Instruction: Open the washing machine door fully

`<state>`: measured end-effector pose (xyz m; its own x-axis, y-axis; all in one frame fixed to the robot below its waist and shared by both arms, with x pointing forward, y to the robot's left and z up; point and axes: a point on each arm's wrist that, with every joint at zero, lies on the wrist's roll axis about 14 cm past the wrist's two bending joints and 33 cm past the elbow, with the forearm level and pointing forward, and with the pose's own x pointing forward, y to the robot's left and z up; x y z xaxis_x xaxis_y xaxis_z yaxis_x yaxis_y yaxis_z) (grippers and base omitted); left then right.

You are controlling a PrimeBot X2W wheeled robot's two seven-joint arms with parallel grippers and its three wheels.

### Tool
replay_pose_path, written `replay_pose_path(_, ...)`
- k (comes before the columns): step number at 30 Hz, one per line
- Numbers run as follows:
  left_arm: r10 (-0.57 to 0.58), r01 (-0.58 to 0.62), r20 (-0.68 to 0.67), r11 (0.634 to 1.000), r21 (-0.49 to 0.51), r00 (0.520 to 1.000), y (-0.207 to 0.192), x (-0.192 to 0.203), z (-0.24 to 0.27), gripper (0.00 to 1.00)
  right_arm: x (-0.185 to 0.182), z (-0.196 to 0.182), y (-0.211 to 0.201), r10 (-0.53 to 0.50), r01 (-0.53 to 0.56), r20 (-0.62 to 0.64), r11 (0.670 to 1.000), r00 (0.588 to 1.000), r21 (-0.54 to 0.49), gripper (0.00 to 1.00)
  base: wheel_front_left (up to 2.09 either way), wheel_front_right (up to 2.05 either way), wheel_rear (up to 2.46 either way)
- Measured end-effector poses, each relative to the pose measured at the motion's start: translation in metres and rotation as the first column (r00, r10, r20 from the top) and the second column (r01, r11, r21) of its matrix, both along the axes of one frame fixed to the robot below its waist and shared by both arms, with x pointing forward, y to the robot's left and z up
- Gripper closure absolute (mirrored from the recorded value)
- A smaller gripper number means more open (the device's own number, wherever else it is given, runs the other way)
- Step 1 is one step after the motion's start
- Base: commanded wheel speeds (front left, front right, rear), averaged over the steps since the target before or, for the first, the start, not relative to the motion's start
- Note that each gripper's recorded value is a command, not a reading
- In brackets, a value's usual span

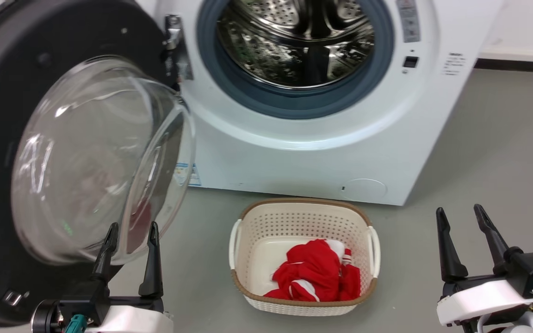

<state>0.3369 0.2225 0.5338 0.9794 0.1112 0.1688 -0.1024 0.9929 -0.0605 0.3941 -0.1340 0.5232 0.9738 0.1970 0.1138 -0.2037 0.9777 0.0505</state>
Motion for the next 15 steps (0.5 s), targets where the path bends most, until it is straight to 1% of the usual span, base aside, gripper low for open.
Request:
replay_pose_path(8,-0.069,0.069,-0.013,0.998,0.007,0.998,-0.022,0.022,-0.004,0.00,-0.013,-0.001,-0.031,-0.089,0.088,-0.007,0.996,0.996,-0.020,0.00,0.00,0.00,0.00)
replay_pose_path(15,-0.087,0.087,-0.025,0.996,0.003,0.996,-0.028,0.031,-0.009,0.00,-0.015,-0.006,-0.036,-0.105,0.105,-0.022,0.994,0.994,-0.021,0.00,0.00,0.00,0.00)
